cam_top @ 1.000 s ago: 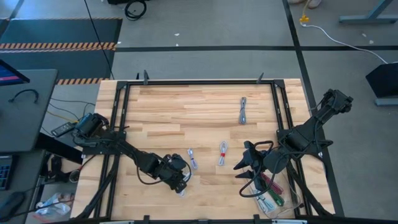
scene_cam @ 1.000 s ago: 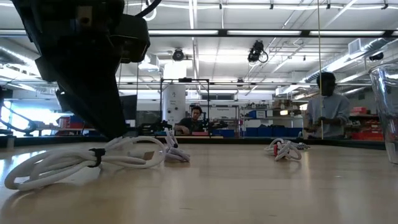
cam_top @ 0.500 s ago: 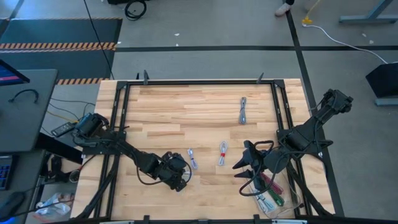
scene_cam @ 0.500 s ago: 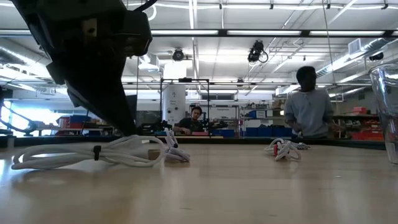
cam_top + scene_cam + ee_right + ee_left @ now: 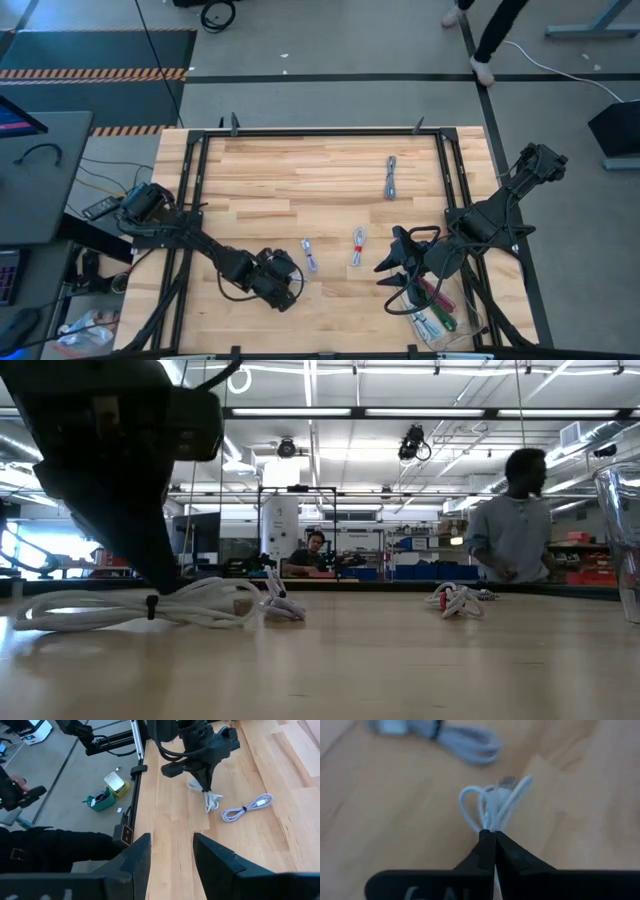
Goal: Pick and place USB-C Cables
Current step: Put the bottom white charger cable into the transparent bin
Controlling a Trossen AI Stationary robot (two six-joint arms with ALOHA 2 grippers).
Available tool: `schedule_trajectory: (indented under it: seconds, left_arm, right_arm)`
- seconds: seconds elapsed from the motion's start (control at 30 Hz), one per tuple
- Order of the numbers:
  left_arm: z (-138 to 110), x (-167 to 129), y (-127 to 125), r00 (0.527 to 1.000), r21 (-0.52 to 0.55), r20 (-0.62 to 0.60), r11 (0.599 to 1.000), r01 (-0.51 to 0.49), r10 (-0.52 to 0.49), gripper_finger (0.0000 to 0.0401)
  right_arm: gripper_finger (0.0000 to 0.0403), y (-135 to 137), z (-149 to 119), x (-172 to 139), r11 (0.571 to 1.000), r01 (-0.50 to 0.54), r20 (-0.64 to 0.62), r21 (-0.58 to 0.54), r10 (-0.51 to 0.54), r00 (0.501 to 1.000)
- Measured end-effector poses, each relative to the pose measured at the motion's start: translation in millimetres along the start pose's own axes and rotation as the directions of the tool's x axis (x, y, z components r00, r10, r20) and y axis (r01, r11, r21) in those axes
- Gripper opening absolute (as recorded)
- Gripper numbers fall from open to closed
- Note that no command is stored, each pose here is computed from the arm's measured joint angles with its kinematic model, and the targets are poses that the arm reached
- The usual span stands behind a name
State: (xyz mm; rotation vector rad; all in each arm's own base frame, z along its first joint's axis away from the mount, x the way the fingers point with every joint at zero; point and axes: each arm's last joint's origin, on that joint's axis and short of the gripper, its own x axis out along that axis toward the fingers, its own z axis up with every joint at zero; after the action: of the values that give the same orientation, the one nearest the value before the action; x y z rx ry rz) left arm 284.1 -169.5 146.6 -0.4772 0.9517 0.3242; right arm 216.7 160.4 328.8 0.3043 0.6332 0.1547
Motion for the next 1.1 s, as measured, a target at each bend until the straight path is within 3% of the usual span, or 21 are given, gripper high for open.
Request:
schedule_trajectory:
  seconds: [0.1, 0.47, 0.8, 0.9, 1.0, 1.1]
  left_arm:
    - [-3, -1, 5, 0.999, -0.039, -0.034, 0.998, -0.042, 0.041, 0.001]
    - [-4, -1, 3, 0.997, -0.011, -0.081, 1.0, -0.012, 0.011, 0.0022]
    - [-3, 0, 7, 0.994, 0.035, -0.103, 0.999, -0.026, 0.03, 0.0165]
    - [-4, 2, 11, 0.993, 0.037, -0.102, 0.998, -0.049, 0.053, 0.0187]
    - [-7, 6, 19, 0.993, 0.011, -0.098, 0.998, -0.063, 0.064, 0.0181]
    - [-9, 10, 24, 0.996, -0.038, -0.082, 0.998, -0.042, 0.039, 0.0136]
  right_arm:
    - [0.0153, 0, 0, 0, 1.0, 0.0, 0.0, -0.006, 0.0, 1.0]
    - [0.0152, 0, 0, 0, 1.0, 0.003, 0.001, -0.025, -0.003, 1.0]
    - [0.0132, 0, 0, 0, 1.0, 0.004, 0.001, -0.027, -0.004, 1.0]
    - [0.0128, 0, 0, 0, 1.0, 0.004, 0.001, -0.027, -0.004, 1.0]
    - [0.0127, 0, 0, 0, 1.0, 0.004, 0.001, -0.027, -0.004, 1.0]
    - [0.0127, 0, 0, 0, 1.0, 0.004, 0.001, -0.027, -0.004, 1.0]
